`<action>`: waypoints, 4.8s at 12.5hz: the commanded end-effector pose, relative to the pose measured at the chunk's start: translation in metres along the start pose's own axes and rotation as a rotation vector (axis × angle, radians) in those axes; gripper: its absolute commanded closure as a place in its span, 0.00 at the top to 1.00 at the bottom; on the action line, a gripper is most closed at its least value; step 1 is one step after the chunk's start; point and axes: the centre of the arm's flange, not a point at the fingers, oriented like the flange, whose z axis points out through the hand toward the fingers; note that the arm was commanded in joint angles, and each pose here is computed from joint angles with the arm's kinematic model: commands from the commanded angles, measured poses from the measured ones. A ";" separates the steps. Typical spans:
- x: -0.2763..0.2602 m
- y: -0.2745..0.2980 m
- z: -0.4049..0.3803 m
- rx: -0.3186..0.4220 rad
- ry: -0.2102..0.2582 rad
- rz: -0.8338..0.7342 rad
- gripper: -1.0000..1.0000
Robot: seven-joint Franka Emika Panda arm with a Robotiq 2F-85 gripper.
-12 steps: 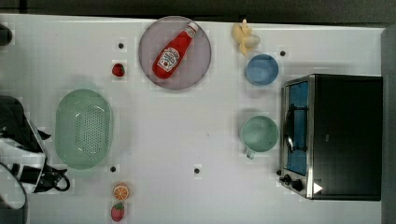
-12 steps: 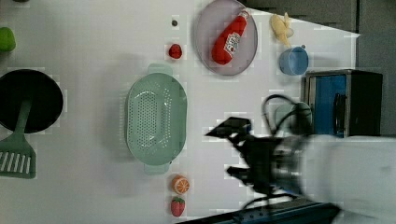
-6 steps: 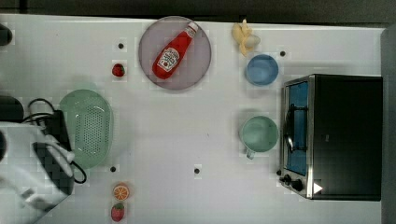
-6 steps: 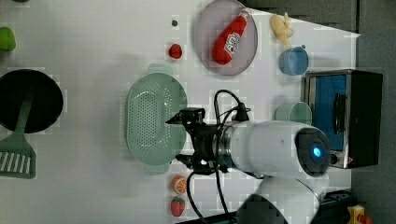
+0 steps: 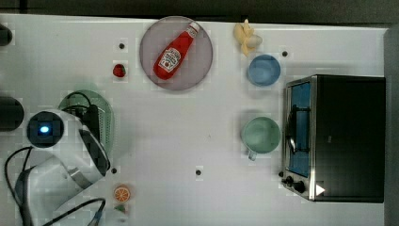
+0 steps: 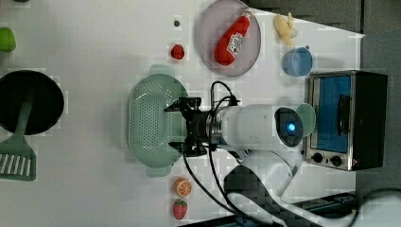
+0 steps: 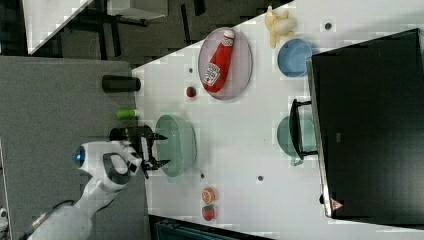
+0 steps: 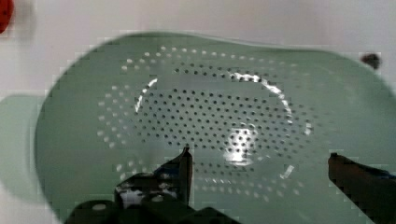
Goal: Drag strainer left to right.
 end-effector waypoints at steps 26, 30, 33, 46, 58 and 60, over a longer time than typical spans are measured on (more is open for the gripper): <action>0.232 -0.006 0.029 -0.011 0.160 0.046 1.00; 0.283 0.001 0.020 -0.022 0.177 -0.001 1.00; 0.318 0.003 0.011 -0.019 0.191 -0.020 1.00; 0.414 0.012 -0.018 -0.011 0.251 -0.092 1.00; 0.266 0.028 -0.246 0.088 0.267 -0.708 1.00; 0.257 0.053 -0.291 0.081 0.271 -0.729 1.00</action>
